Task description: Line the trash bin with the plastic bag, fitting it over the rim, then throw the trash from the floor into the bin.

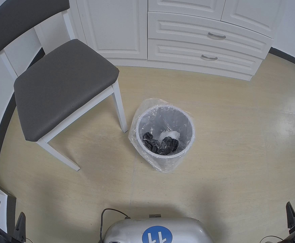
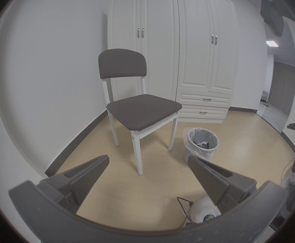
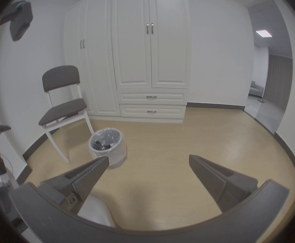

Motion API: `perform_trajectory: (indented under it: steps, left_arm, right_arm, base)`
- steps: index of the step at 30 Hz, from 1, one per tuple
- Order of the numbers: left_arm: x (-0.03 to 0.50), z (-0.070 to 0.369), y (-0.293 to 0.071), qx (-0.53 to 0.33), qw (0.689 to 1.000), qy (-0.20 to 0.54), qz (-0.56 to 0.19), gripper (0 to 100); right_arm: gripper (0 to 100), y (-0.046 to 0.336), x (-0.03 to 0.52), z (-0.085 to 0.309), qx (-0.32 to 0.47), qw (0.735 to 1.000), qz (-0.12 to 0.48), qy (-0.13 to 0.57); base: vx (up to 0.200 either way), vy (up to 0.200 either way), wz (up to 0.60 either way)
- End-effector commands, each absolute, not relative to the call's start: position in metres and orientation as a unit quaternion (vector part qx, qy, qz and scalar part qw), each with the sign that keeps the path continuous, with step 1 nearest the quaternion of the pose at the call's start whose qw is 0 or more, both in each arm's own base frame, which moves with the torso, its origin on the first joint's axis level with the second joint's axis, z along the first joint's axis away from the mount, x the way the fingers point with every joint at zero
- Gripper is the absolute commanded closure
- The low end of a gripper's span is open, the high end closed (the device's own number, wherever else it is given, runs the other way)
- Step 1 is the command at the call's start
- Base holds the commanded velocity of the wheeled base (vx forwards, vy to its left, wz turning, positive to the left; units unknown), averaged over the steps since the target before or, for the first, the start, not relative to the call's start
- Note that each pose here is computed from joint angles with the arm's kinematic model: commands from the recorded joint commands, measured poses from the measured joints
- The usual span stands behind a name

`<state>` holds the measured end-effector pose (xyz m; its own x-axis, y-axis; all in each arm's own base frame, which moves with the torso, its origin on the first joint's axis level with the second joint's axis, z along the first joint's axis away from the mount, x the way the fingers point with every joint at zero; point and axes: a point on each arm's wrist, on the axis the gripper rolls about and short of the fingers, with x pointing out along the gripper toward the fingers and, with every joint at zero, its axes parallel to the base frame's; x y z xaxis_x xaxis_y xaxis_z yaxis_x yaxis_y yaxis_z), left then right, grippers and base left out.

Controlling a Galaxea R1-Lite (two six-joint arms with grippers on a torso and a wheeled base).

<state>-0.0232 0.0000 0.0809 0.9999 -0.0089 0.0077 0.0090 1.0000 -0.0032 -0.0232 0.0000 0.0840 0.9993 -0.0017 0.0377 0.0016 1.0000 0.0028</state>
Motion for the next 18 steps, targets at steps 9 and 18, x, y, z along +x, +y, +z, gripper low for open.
perform_trajectory:
  steps: [9,18]
  left_arm:
    - [-0.0228,0.0766,0.0004,-0.024,1.000,-0.003,0.004,0]
    - [-0.0227,0.0758,0.0002,0.003,1.000,-0.001,0.000,0]
  right_arm:
    - [0,-0.0001,-0.0230,0.0760,0.010,1.000,-0.002,0.000]
    - [0,-0.0001,-0.0229,0.0756,0.008,1.000,-0.002,0.001]
  base:
    - [0.000,0.000,0.00]
    - [0.000,0.000,0.00]
